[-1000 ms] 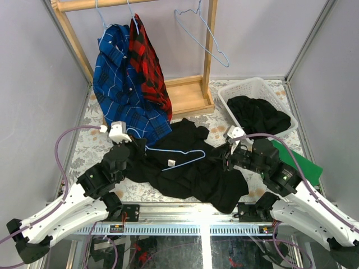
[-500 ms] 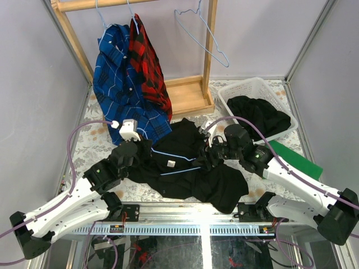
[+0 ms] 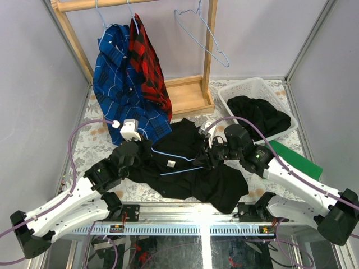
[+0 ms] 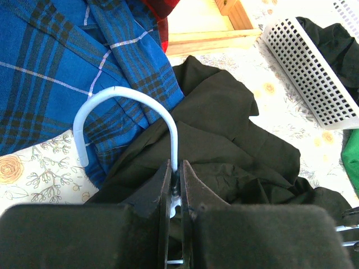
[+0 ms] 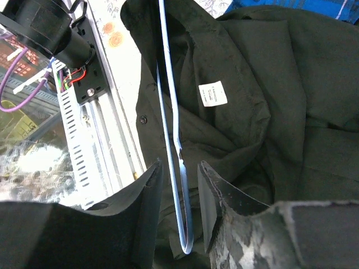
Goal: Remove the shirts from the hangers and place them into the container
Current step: Remove the shirt from the hanger, then place the hanger at the clothesline, then pick up the shirt from the center of the board.
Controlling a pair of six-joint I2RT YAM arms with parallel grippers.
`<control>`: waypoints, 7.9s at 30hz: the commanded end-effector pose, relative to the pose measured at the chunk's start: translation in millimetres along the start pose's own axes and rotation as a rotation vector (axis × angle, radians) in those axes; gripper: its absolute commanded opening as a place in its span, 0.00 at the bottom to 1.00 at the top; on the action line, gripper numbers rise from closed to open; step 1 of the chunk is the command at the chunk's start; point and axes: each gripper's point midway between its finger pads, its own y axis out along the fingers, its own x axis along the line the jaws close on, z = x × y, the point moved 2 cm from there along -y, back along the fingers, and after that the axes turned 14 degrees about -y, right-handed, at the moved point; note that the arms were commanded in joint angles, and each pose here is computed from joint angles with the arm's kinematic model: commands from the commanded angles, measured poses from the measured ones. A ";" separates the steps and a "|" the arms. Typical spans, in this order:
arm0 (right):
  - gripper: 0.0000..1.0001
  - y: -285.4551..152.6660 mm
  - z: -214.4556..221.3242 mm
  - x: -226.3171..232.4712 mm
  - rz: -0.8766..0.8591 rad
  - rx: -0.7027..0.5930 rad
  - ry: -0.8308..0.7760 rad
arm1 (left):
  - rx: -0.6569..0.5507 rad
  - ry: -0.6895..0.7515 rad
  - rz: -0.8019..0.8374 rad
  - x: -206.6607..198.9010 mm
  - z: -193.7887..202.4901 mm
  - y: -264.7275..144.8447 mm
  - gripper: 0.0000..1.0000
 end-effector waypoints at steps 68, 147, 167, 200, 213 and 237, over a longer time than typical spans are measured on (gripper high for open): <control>0.00 -74.0 -38.0 16.0 0.151 -0.210 -0.180 | -0.077 -0.257 -0.530 131.4 48.3 24.7 0.00; 0.00 -77.7 -267.4 -163.0 1.010 -0.659 -0.152 | -0.001 0.018 -0.143 33.9 -5.7 -50.4 1.00; 0.00 -45.8 -277.3 -223.5 0.998 -0.457 -0.077 | -0.002 0.022 -0.162 35.4 -5.4 -49.1 1.00; 0.74 -120.6 -210.6 -148.8 0.943 -0.540 -0.076 | 0.002 0.023 -0.165 34.5 -4.4 -48.0 1.00; 0.85 1.2 -35.2 -101.5 0.467 -0.328 0.240 | 0.001 0.020 -0.178 36.0 -3.6 -47.0 1.00; 0.99 105.1 45.0 -57.8 0.073 0.319 0.303 | 0.000 0.021 -0.191 37.3 -3.0 -46.3 1.00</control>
